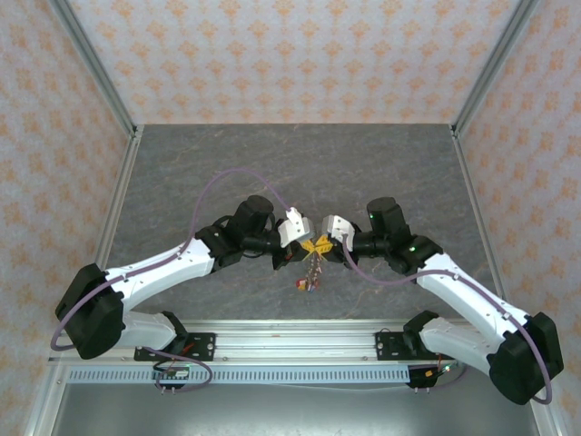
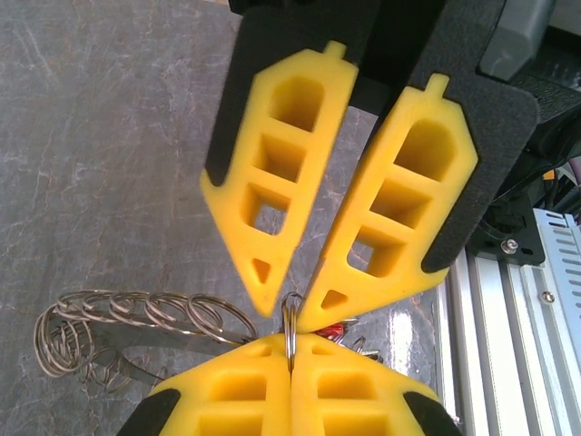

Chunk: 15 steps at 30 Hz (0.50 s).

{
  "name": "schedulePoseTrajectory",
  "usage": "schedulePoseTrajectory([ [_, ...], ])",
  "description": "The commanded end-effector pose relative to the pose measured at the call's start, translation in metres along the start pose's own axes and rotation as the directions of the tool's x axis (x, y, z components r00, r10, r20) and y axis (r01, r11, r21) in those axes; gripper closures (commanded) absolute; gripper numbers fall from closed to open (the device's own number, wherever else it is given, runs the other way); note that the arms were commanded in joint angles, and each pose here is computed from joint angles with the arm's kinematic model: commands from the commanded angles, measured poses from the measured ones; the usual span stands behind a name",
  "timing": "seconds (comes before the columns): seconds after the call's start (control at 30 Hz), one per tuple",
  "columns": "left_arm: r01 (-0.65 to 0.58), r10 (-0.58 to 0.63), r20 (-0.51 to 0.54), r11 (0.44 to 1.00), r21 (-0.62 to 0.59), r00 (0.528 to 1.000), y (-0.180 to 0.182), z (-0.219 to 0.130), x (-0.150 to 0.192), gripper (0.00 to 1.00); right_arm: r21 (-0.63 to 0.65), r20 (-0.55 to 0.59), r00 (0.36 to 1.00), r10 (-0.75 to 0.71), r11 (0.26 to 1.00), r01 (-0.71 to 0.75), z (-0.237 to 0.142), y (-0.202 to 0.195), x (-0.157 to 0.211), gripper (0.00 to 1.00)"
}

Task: Put the keys on the keyring

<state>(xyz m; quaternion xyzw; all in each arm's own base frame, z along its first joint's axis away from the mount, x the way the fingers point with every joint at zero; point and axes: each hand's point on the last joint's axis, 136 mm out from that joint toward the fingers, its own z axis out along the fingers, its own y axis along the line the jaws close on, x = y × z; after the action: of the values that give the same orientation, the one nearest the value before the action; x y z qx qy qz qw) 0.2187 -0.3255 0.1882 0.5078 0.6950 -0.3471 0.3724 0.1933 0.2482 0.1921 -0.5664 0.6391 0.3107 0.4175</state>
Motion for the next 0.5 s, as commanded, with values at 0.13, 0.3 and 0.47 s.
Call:
schedulePoseTrajectory([
  [0.13,-0.076,0.079,0.058,0.996,-0.052,0.995,0.004,-0.015,-0.03,0.84,0.01,0.017,1.0,-0.022,1.0,0.022,-0.007,-0.005,-0.02,0.99],
  [0.3,-0.086,0.083,-0.034,0.992,-0.087,0.996,0.011,-0.013,-0.012,0.8,-0.004,0.001,1.0,-0.02,1.0,0.02,-0.013,-0.002,-0.028,1.0],
  [0.47,-0.09,0.088,-0.026,0.993,-0.075,0.996,0.01,-0.011,-0.015,0.77,0.002,-0.048,0.998,-0.038,0.999,0.039,-0.015,0.0,-0.029,1.0],
])
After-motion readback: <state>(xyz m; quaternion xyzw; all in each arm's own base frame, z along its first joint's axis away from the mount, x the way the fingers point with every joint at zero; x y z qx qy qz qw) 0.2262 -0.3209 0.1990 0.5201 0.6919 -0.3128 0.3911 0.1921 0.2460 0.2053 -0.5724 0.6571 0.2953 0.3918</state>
